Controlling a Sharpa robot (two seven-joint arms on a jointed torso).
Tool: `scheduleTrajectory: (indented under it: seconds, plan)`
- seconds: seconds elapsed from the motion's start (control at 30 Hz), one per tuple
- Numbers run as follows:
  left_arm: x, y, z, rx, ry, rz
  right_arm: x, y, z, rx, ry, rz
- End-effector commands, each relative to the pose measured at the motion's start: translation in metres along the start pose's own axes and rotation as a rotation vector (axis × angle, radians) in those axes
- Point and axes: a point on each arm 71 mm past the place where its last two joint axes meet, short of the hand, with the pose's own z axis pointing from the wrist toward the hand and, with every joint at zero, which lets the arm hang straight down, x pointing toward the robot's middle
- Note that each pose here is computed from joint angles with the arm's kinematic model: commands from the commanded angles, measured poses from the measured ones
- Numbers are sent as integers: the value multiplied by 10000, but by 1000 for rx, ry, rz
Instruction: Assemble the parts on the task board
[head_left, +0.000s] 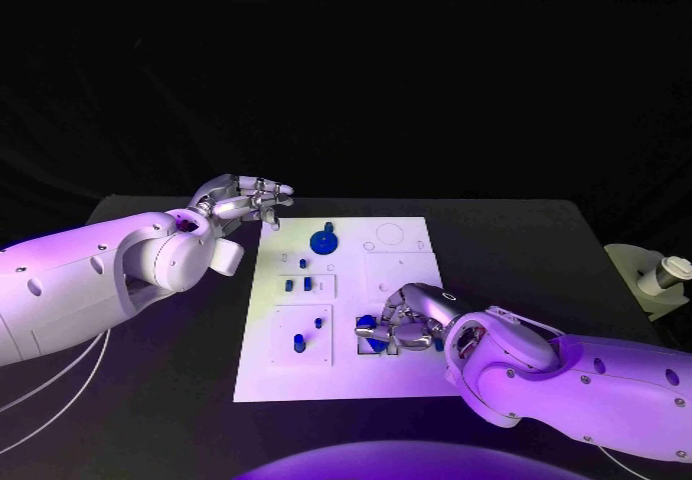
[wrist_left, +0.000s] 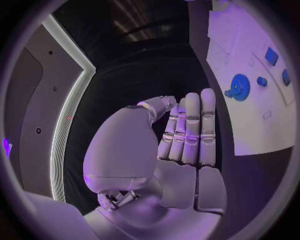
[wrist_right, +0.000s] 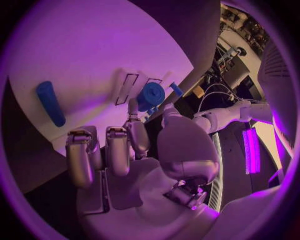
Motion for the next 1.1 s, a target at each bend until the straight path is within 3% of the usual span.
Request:
scheduleTrajectory:
  seconds: [0.03, 0.67, 0.83, 1.1]
  plan:
    - [23, -5, 1, -5, 21, -17, -7, 23, -10, -14, -15, -7]
    - [1, 3, -7, -13, 19, -18, -65, -16, -187, -44, -5, -5]
    - [-1, 4, -8, -14, 19, -18, -44, -25, -188, -58, 32, -20]
    - [2, 4, -7, -14, 20, -17, -15, -18, -140, -59, 46, -39]
